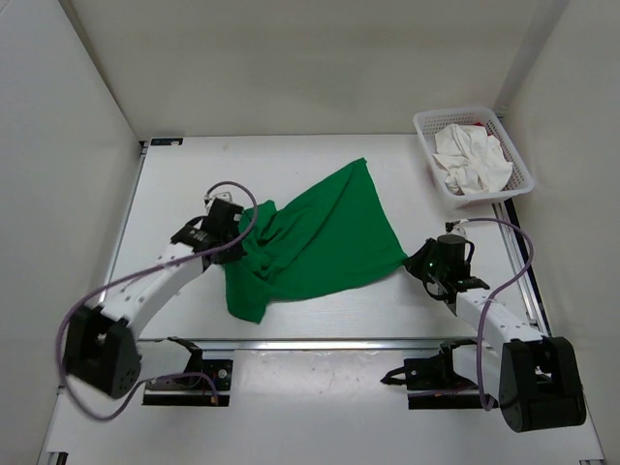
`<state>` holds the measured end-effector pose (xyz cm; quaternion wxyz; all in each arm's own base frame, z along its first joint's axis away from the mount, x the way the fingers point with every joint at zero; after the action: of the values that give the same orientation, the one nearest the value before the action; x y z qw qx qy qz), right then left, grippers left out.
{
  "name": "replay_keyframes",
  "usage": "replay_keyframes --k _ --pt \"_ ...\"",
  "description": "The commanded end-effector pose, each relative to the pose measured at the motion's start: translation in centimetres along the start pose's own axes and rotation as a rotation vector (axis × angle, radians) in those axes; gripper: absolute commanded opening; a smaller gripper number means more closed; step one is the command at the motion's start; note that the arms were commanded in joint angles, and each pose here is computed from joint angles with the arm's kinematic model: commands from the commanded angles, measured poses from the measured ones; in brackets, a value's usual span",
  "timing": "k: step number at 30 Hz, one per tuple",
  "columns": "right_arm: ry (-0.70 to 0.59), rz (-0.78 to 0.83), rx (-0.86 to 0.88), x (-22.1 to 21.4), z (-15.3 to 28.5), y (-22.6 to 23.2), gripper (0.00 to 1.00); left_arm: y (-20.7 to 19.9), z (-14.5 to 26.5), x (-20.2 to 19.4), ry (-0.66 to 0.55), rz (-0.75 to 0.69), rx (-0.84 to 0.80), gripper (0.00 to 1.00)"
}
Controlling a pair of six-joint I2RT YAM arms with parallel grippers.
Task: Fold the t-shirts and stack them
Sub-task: Flatten out the tshirt
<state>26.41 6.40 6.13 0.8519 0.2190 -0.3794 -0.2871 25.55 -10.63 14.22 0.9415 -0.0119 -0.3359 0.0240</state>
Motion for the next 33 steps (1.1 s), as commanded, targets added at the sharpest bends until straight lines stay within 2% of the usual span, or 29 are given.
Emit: replay_keyframes --k 1,4,6,8,10,11,12,13,14,16,18,19,21,25,29,31,33 --pt "-0.018 0.030 0.033 0.3 -0.5 0.4 0.00 2.5 -5.9 1.6 -0.001 0.061 0.096 0.06" --pt "-0.019 0.036 0.026 0.3 -0.7 0.6 0.00 0.5 -8.2 6.0 -0.015 0.050 0.084 0.04" --pt "-0.012 0.043 0.022 0.2 -0.9 0.7 0.00 -2.1 -9.8 8.9 -0.040 0.016 0.082 0.06" --pt "-0.005 0.040 0.016 0.0 -1.0 0.6 0.00 -4.2 -11.7 8.7 0.003 -0.023 0.067 0.15" --pt "-0.008 0.039 0.021 0.2 -1.1 0.7 0.00 -4.8 -13.6 7.7 0.086 -0.022 0.046 0.26" --pt "-0.003 0.045 0.018 0.1 -1.0 0.6 0.00 -4.6 -13.7 7.4 0.102 -0.016 0.030 0.27" --pt "-0.009 0.045 0.025 0.2 -0.9 0.8 0.00 -4.2 -13.2 7.0 0.084 -0.008 0.019 0.32" --pt "-0.008 0.047 0.025 0.1 -0.9 0.8 0.00 -3.3 -11.5 7.8 0.035 0.020 0.005 0.42" --pt "-0.017 0.052 0.032 0.3 -0.9 1.0 0.00 -2.0 -11.6 6.6 0.031 0.037 0.020 0.47" --pt "-0.013 0.049 0.044 0.2 -0.8 1.3 0.00 0.3 -8.6 5.3 -0.030 0.106 -0.003 0.54" --pt "-0.013 0.061 0.065 0.3 -0.8 1.9 0.00 2.6 -7.0 4.3 -0.076 0.202 -0.019 0.52" --pt "-0.005 0.063 0.067 0.0 -0.8 2.0 0.00 3.9 -6.5 2.9 -0.077 0.236 -0.015 0.49" --pt "0.000 0.068 0.071 -0.3 -0.7 2.0 0.00 5.3 -6.2 1.0 -0.080 0.293 -0.014 0.49" --pt "-0.014 0.076 0.089 -0.1 -0.1 2.5 0.00 7.6 -7.2 -3.2 0.001 0.407 -0.023 0.41" --pt "-0.029 0.076 0.101 0.2 0.3 2.7 0.00 8.2 -7.2 -4.3 -0.007 0.434 -0.012 0.43" --pt "-0.025 0.075 0.107 0.1 0.4 2.9 0.00 8.2 -7.3 -4.8 0.012 0.430 -0.010 0.40" --pt "-0.024 0.078 0.115 0.1 0.4 3.2 0.01 7.9 -7.8 -5.3 0.040 0.411 -0.006 0.46"
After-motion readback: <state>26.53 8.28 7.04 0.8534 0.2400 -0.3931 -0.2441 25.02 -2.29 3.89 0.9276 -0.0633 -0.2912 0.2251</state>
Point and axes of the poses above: each gripper's point midway between its finger pads, its own z axis back along the fingers, its own y axis along the line the jaws close on, x = y × z, the point moved 2 cm from there along z, back along the fingers, and after that the axes turned 8 degrees about -z, right-handed, at the moved point
